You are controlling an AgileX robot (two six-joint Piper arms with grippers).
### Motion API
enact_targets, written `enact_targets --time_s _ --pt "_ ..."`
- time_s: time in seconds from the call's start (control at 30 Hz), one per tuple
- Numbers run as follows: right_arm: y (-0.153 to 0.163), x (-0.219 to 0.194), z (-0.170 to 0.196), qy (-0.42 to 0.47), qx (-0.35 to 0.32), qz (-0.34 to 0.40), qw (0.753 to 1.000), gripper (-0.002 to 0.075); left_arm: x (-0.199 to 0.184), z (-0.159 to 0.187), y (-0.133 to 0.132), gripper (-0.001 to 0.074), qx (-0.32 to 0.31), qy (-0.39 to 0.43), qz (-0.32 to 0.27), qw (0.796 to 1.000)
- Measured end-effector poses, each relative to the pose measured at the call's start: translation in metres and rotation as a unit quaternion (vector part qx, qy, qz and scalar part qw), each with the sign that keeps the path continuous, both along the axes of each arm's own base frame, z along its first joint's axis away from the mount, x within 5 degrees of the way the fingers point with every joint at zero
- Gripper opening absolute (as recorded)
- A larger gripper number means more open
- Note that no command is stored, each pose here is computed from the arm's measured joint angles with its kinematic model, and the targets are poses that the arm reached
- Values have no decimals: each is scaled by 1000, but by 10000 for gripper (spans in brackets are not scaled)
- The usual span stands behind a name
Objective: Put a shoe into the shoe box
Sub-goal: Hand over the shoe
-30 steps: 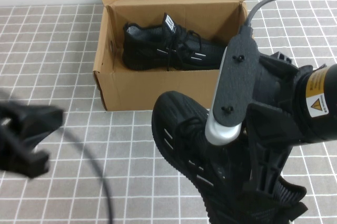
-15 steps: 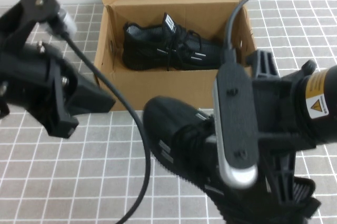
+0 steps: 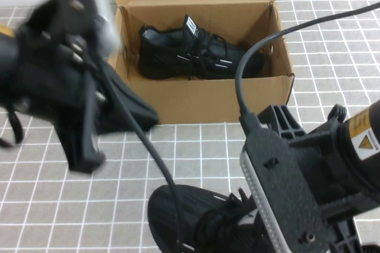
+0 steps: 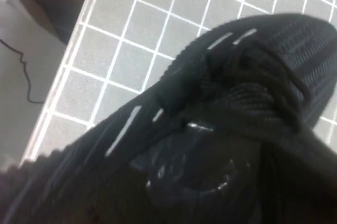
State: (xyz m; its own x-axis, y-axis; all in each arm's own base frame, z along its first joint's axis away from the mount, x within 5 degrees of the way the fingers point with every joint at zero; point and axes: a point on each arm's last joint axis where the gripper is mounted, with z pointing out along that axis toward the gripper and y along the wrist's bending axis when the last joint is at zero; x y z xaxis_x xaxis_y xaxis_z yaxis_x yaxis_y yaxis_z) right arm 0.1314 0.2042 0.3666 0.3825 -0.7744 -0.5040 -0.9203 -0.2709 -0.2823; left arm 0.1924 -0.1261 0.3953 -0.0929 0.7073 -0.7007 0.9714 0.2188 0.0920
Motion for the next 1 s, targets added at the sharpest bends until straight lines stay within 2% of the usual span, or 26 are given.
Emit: enact_targets --time_s 0.1,0.3,0.47,0.63,0.8,1.0 --pt "-1 3 10 -27 5 -1 1000 -6 -8 -3 -9 -1 27 -7 -32 999" --pt "6 23 34 -92 25 -22 995 -6 4 -11 -5 -1 48 2 -19 999" --pt "13 62 41 -81 23 -60 995 -6 14 -16 2 -1 51 8 -1 999" --pt "6 106 41 -49 16 -89 995 -6 22 -14 15 -1 34 6 20 999" --pt "5 124 37 -31 23 -69 997 -6 25 -11 18 -1 12 -2 19 1000" --pt "10 124 32 -26 25 -23 999 -6 28 -11 17 -1 10 -3 15 1000"
